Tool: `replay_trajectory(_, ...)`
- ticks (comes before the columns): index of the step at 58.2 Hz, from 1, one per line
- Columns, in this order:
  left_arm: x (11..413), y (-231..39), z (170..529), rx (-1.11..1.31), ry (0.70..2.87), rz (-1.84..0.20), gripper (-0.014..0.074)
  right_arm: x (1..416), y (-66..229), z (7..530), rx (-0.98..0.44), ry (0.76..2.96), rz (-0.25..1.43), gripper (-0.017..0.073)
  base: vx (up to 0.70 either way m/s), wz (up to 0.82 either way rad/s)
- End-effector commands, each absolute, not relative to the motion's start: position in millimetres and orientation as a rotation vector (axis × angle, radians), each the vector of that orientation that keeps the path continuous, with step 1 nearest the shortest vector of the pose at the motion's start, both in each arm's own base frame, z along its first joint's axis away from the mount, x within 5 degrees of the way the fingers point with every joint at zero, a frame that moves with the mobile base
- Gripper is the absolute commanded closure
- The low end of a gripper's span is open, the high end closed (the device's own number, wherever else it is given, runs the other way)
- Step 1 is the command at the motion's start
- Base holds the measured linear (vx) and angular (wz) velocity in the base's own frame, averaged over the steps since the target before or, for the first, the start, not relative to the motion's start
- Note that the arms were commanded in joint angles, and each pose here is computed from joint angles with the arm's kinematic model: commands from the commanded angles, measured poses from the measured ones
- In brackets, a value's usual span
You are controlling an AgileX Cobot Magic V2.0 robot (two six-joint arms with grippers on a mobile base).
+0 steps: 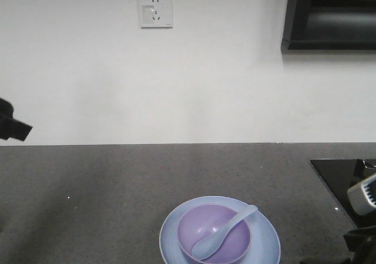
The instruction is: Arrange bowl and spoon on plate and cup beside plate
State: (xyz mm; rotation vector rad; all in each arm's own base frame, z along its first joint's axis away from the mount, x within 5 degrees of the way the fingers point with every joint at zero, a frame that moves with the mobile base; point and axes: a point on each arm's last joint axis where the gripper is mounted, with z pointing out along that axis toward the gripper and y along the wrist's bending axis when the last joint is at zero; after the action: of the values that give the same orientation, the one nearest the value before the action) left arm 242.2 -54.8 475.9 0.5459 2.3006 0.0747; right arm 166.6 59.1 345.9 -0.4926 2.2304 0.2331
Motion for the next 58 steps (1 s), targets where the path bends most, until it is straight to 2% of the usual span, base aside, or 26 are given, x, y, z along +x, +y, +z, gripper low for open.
replay_trajectory(1,244.3,-36.8,470.0,0.444,2.296,0.110,0.0004,168.2,59.1,361.9,-0.473,2.125,0.231,0.0010,0.00,0.00)
replay_trajectory(13,258.5,5.6,433.5,0.253,2.401,0.185,0.0004,168.2,59.1,362.0,-0.472,2.124,0.231,0.0010,0.00,0.00)
replay_trajectory(22,259.6,31.7,424.5,0.104,2.444,0.208,0.0004,168.2,59.1,362.0,-0.472,2.124,0.231,0.0010,0.00,0.00)
replay_trajectory(58,277.2,86.8,397.3,-0.130,2.548,0.257,0.0004,168.2,59.1,362.0,-0.472,2.124,0.231,0.0010,0.00,0.00)
